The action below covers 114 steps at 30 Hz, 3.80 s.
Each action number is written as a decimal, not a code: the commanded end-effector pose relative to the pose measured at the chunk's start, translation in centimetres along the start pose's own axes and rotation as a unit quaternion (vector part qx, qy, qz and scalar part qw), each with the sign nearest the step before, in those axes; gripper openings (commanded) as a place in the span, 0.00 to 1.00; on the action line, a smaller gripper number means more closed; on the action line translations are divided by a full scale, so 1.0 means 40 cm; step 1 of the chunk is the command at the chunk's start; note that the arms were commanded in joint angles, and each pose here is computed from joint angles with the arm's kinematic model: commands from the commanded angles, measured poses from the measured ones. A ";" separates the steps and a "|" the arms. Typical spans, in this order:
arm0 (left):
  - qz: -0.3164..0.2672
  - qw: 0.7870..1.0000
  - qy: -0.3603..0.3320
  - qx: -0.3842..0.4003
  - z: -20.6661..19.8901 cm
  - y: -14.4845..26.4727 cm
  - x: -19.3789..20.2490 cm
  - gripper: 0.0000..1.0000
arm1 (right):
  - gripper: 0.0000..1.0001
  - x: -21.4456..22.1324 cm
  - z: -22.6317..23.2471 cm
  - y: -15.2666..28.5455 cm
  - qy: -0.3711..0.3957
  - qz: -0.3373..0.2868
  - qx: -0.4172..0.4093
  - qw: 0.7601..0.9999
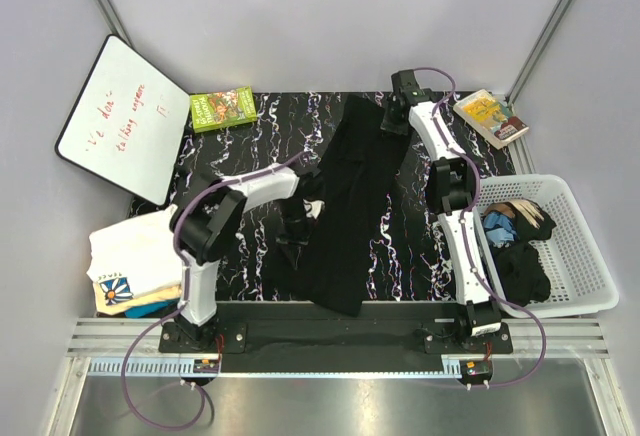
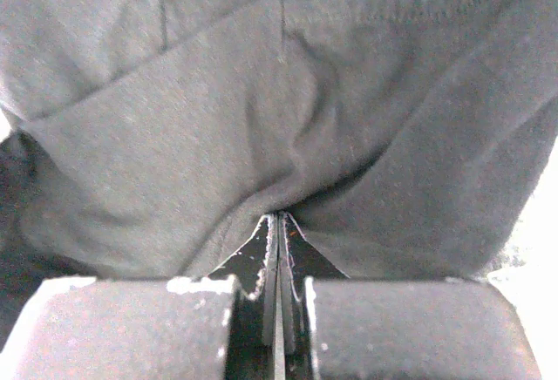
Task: Fold and stack the t-shirts
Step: Rotate the tshirt 90 degrees, then grab the bottom of the folded rectangular tshirt with both arms
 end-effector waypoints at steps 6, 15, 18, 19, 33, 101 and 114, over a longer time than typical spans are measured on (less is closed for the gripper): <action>-0.189 0.981 -0.023 -0.037 -0.002 0.213 -0.085 0.00 | 0.00 -0.052 0.024 0.263 0.020 -0.055 -0.001 0.998; -0.226 0.972 -0.011 -0.062 0.029 0.260 -0.258 0.00 | 0.00 0.056 -0.039 0.300 0.000 -0.006 0.033 0.999; -0.222 0.972 0.000 -0.075 0.054 0.245 -0.295 0.00 | 0.00 0.095 -0.055 0.254 -0.007 0.025 0.040 0.999; -0.222 0.971 0.004 -0.086 0.065 0.241 -0.303 0.00 | 0.00 0.104 -0.055 0.243 -0.010 0.034 0.038 0.999; -0.121 0.989 0.020 -0.079 0.123 0.094 -0.294 0.00 | 0.00 0.085 -0.033 0.036 -0.011 0.058 0.024 0.998; -0.152 0.971 -0.177 -0.055 -0.401 -0.019 -0.043 0.00 | 0.18 0.200 -0.211 0.703 -0.049 -0.060 -0.032 0.997; -0.220 0.964 -0.113 -0.095 -0.303 0.144 0.066 0.00 | 0.20 0.369 -0.221 0.671 -0.093 0.068 -0.083 0.990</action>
Point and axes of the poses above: each gripper's point midway between its finger pads, its own y axis back along the fingers, its own z axis along the line the jaws close on, x = y × z, the point moved 6 cm from there along y, back along the fingers, and after that the axes turned 5 degrees about -y, right-handed, at the moved point
